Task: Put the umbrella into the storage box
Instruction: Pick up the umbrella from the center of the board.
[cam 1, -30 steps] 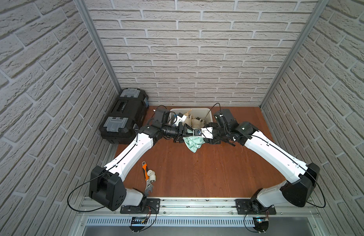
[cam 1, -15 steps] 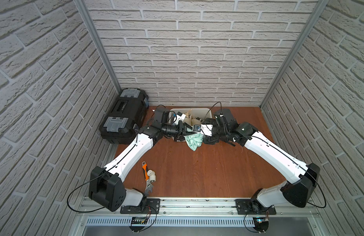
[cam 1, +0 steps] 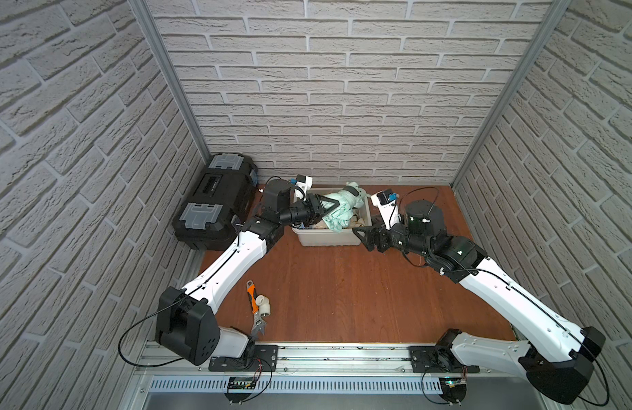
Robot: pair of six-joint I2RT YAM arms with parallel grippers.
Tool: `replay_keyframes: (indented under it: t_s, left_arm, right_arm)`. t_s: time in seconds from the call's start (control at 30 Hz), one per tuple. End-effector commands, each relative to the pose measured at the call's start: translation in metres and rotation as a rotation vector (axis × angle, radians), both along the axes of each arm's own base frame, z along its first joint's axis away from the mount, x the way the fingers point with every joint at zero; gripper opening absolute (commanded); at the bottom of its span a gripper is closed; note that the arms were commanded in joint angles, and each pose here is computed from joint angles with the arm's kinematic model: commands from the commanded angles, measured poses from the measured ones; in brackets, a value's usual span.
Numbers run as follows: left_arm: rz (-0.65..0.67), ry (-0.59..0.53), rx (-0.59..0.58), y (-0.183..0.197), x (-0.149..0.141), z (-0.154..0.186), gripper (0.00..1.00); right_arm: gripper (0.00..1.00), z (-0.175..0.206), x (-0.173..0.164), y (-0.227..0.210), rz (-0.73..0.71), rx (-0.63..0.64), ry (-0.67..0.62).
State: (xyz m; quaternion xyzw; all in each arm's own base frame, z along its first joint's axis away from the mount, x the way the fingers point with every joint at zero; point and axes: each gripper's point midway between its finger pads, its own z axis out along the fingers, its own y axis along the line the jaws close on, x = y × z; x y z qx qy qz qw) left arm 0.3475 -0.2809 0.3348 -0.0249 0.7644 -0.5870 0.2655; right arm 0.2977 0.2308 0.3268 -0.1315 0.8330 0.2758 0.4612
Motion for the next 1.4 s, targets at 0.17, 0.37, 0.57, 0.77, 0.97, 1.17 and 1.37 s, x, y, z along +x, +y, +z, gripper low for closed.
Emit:
replay_keyframes:
  t_s: [0.17,0.37,0.57,0.77,0.97,1.17,1.37]
  left_arm:
    - [0.083,-0.244,-0.191,-0.007,0.03,0.054,0.24]
    - [0.04,-0.228,-0.192,-0.017,0.03,0.047,0.24]
    - [0.024,-0.232,-0.208,-0.023,0.03,0.046,0.25]
    - [0.015,-0.215,-0.245,-0.028,0.034,0.045,0.25]
    - [0.019,-0.21,-0.24,-0.028,0.035,0.039,0.27]
    - [0.049,-0.207,-0.233,-0.025,0.035,0.033,0.3]
    - [0.075,-0.204,-0.22,-0.022,0.036,0.026,0.62]
  right_arm:
    - [0.92,0.032,0.045,0.029,-0.207,0.766,0.209]
    - [0.93,0.04,0.081,0.029,-0.217,0.951,0.181]
    - [0.93,0.043,0.112,0.021,-0.285,0.998,0.146]
    - [0.91,0.044,0.139,0.016,-0.314,1.103,0.133]
    - [0.79,0.045,0.163,0.023,-0.297,1.128,0.139]
    - [0.6,0.031,0.178,0.021,-0.323,1.13,0.164]
    - [0.42,0.026,0.188,0.029,-0.285,1.115,0.182]
